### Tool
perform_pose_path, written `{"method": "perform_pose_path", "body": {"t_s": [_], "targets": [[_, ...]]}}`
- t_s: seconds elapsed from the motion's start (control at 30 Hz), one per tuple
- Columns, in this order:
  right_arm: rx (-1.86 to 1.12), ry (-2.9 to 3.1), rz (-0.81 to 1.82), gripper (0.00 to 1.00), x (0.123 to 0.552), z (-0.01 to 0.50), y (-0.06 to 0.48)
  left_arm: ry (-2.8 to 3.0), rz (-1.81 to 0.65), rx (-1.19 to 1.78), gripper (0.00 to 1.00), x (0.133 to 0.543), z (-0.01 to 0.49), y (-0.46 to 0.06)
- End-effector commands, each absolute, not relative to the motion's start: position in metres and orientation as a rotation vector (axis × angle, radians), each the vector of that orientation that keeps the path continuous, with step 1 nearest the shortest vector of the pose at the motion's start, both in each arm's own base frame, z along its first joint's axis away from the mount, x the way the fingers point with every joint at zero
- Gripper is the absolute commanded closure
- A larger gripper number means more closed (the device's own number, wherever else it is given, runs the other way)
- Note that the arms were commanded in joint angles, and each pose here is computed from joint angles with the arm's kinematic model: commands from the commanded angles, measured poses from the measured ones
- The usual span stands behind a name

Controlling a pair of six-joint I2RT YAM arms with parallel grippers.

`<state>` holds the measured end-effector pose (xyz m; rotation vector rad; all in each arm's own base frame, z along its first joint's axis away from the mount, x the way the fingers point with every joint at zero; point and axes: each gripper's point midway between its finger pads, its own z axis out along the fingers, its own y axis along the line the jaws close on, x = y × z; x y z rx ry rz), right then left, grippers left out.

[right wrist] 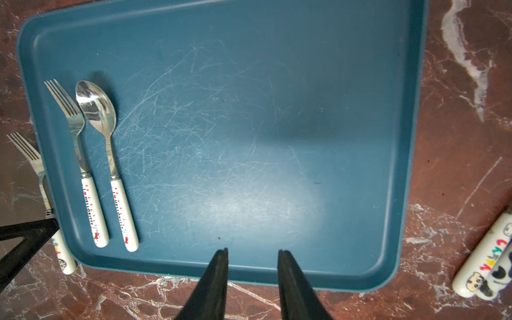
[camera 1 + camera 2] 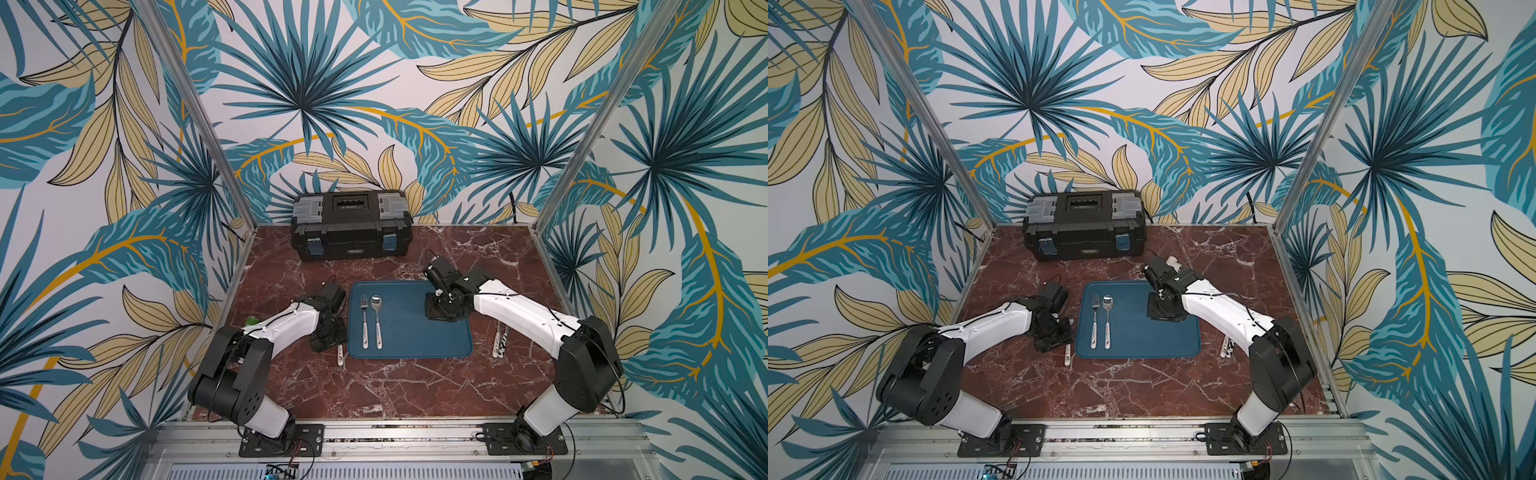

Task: Set the spoon and fork side by side
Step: Pick up the fork at the center of the board.

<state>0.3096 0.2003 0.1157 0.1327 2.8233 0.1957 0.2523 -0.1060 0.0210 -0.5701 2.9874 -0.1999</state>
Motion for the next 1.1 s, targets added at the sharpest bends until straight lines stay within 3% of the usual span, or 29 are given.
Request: {"method": "perform_pose_path", "body": {"t_s": [0.0, 0.17, 0.3, 0.63, 0.9, 1.07], "targets": [[0.147, 2.818, 0.187, 0.64, 0.305, 0.118, 0.195, 3.011, -0.147, -0.552, 0.54, 0.251, 0.017, -0.103], [0.149, 2.810, 0.190, 0.64, 0.306, 0.121, 0.194, 3.030, -0.117, -0.533, 0.57, 0.248, 0.014, -0.102], [0.151, 2.803, 0.192, 0.64, 0.306, 0.123, 0.193, 3.018, -0.078, -0.566, 0.71, 0.243, 0.012, -0.095], [0.167, 2.800, 0.160, 0.64, 0.307, 0.124, 0.179, 2.941, -0.042, -0.604, 0.83, 0.241, 0.025, -0.084], [0.309, 2.799, 0.106, 0.64, 0.303, 0.118, 0.132, 2.847, -0.067, -0.530, 0.90, 0.259, 0.075, -0.090], [0.368, 2.797, 0.044, 0.64, 0.300, 0.113, 0.105, 2.822, -0.145, -0.374, 0.90, 0.273, 0.115, -0.135]]}}
